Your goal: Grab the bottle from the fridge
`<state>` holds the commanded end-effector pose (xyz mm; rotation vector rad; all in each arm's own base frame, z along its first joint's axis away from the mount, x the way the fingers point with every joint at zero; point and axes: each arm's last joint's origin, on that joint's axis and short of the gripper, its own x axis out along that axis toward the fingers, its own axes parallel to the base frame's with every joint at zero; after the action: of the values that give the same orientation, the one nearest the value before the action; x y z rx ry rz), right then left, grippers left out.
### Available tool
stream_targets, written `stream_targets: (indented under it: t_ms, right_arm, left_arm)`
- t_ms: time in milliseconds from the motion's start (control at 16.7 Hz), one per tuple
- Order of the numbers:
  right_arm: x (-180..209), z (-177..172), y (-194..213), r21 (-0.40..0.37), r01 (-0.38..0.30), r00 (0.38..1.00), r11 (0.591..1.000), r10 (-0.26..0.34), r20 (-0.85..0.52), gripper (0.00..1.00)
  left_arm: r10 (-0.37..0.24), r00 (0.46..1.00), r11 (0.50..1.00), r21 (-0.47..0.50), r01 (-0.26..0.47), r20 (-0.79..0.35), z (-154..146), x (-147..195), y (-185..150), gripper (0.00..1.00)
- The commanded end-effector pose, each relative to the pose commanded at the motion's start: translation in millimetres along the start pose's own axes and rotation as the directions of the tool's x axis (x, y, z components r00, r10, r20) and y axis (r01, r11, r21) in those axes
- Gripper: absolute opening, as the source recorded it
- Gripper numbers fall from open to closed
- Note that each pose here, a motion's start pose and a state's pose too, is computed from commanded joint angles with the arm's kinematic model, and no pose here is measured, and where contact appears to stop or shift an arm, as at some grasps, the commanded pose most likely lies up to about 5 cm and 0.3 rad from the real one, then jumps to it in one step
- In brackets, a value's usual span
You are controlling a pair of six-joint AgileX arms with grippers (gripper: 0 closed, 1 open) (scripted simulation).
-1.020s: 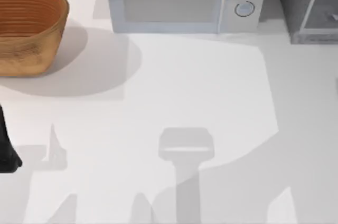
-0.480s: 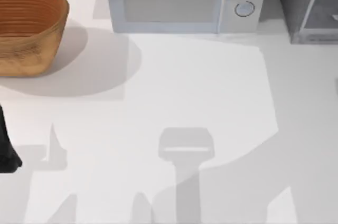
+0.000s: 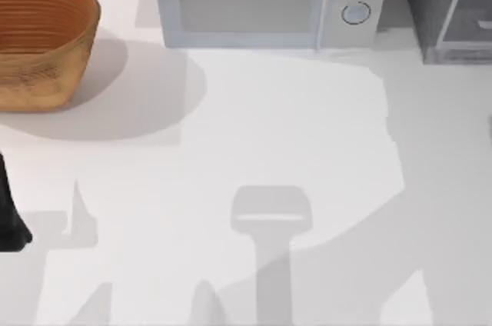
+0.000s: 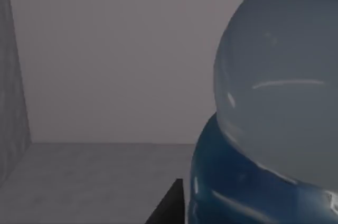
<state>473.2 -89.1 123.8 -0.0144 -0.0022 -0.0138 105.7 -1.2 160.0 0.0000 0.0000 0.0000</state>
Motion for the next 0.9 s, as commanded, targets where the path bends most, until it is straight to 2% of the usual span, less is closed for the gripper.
stream_targets:
  t_ms: [360, 660, 900]
  right_arm:
    - [-1, 34, -1, 0.0, 0.001, 1.0, 1.0, -0.001, -0.006, 0.0]
    - [-1, 33, -1, 0.003, 0.0, 1.0, 1.0, 0.0, -0.009, 0.0]
    - [-25, 40, -4, -0.005, 0.007, 1.0, 1.0, -0.007, 0.007, 0.0]
  left_arm:
    - [0.0, 1.0, 1.0, 0.0, 0.0, 0.0, 0, 0, 0, 1.0]
    - [0.0, 1.0, 1.0, 0.0, 0.0, 0.0, 0, 0, 0, 1.0]
    - [0.0, 1.0, 1.0, 0.0, 0.0, 0.0, 0, 0, 0, 1.0]
